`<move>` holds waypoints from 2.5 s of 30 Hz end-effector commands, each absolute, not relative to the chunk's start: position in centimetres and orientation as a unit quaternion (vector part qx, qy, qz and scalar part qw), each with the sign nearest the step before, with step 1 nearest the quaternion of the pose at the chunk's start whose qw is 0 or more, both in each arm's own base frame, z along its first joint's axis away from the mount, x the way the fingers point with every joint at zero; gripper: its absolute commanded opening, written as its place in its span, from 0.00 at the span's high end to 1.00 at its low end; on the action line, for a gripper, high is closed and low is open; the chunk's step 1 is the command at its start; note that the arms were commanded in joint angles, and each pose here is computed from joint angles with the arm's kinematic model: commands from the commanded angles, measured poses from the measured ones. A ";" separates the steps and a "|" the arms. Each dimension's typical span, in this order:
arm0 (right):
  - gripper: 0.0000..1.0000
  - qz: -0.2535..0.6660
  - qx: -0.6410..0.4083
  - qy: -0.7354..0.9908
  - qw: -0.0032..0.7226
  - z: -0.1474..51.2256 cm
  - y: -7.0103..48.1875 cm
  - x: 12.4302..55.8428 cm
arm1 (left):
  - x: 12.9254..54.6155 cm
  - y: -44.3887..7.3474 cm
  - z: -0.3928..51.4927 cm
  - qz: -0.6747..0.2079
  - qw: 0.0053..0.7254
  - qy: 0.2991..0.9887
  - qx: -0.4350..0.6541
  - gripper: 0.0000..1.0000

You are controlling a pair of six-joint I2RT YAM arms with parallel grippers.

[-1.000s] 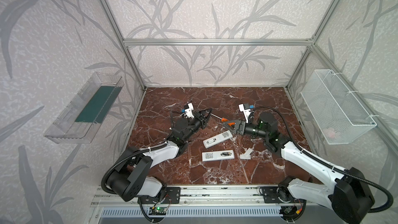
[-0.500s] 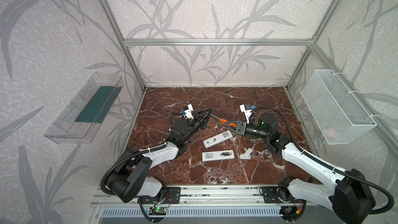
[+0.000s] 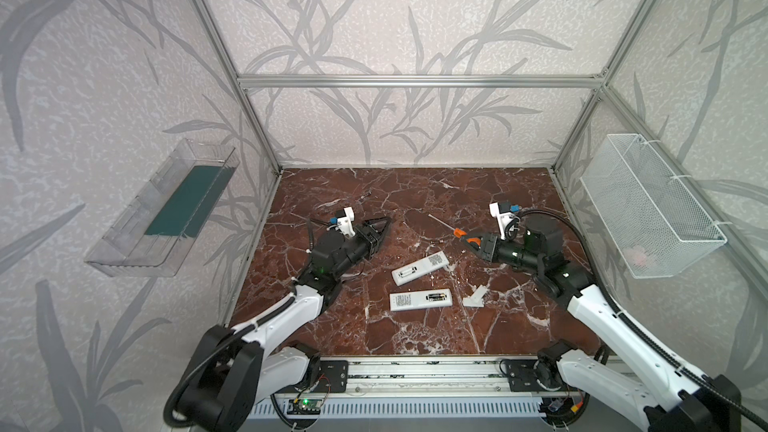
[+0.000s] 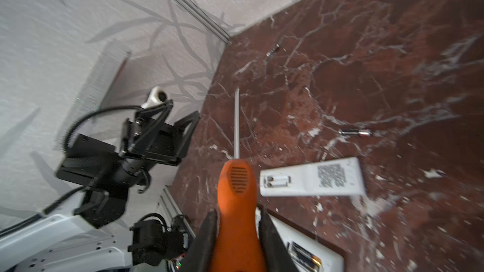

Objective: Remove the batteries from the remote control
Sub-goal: 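Lift the screwdriver with the right gripper while the left arm rises, then grip the keypad remote's end with the left gripper while the right brings the screwdriver over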

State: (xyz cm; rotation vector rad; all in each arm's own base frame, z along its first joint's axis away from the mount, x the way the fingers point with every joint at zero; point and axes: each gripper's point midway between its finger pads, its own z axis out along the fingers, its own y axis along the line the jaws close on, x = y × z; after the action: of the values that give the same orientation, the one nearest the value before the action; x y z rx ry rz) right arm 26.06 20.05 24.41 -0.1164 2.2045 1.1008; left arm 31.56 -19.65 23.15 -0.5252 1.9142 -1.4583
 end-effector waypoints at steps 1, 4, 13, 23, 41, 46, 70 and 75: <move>1.00 0.298 -0.100 0.918 0.243 21.1 16.9 22.8 | 27.2 -18.9 20.1 -0.407 0.299 0.862 -0.045 0.42; 1.00 0.290 -0.142 0.927 0.191 21.5 16.9 21.0 | 25.3 -18.1 19.5 -0.346 0.291 0.890 0.052 0.40; 1.00 0.279 -0.121 0.945 0.122 21.8 16.3 19.1 | 20.9 -21.2 15.2 -0.294 0.230 0.883 0.285 0.32; 1.00 0.291 -0.134 0.944 0.082 21.4 16.5 17.5 | 18.4 -23.2 10.4 -0.237 0.169 0.857 0.426 0.25; 1.00 0.318 -0.165 0.932 0.061 21.2 18.1 17.8 | 17.7 -23.6 7.6 -0.211 0.109 0.851 0.469 0.25; 1.00 0.323 -0.158 0.930 0.075 21.4 18.2 17.9 | 18.0 -23.6 6.6 -0.185 0.094 0.851 0.483 0.27; 1.00 0.301 -0.145 0.941 0.044 21.0 16.4 14.8 | 18.6 -22.6 2.9 -0.060 0.047 0.837 0.541 0.35; 1.00 0.302 -0.153 0.940 0.037 21.1 16.6 15.1 | 19.4 -22.3 3.1 -0.032 0.060 0.836 0.544 0.35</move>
State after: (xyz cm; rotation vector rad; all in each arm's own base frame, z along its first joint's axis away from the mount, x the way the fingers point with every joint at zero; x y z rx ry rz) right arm 15.38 16.55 20.34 -0.4225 2.8903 0.9229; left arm 18.96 -22.50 2.43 1.6025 2.5718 -0.1595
